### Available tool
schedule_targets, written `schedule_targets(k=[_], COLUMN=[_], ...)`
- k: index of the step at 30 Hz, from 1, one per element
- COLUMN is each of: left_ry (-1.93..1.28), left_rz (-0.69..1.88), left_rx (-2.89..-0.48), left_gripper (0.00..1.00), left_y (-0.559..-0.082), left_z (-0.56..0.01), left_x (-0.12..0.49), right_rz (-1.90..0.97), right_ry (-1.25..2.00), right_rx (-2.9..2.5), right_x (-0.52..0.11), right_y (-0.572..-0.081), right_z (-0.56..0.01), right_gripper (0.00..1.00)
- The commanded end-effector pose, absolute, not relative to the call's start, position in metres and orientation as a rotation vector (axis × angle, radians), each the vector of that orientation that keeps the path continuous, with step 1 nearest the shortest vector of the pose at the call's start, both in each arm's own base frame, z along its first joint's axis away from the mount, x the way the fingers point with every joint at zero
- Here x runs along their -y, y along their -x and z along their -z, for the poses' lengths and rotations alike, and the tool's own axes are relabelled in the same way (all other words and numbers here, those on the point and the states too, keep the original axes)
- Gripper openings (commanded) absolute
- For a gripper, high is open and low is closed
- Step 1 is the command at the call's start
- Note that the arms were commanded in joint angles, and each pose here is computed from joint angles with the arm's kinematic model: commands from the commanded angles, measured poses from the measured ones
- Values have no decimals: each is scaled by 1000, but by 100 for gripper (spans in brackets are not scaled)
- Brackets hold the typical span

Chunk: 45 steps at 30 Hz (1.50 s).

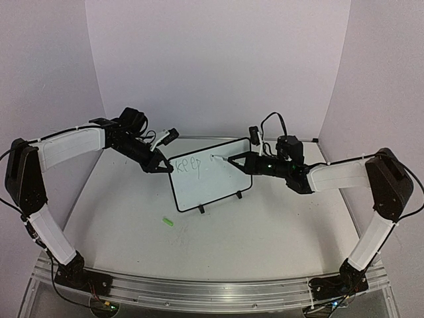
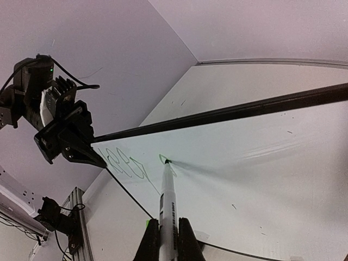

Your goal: Write a sentence on the whiteboard

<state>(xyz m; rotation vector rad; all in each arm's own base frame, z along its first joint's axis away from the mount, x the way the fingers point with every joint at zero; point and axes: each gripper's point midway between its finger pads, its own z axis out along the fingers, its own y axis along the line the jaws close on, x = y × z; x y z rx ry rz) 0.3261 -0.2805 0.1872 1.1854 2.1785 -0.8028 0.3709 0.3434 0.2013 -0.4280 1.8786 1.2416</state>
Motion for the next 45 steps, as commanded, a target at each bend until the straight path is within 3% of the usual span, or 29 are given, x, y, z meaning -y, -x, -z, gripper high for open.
schedule_targets(k=[1, 25, 35, 45], left_ry=[-1213, -1214, -1213, -1213], left_rz=[703, 706, 703, 701], left_rx=[-2223, -2225, -2229, -2225], left_gripper=[0, 0, 0, 0], left_y=[-334, -334, -334, -334], left_z=[-172, -171, -170, -171], left_x=[272, 273, 272, 272], right_rz=[-1213, -1244, -1341, -1317], right_ry=[414, 361, 421, 366], right_rx=[-1755, -1957, -1856, -1720], right_x=[-340, -337, -356, -334], right_y=[-381, -370, -365, -357], right_z=[-241, -155, -192, -247], right_gripper=[0, 0, 0, 0])
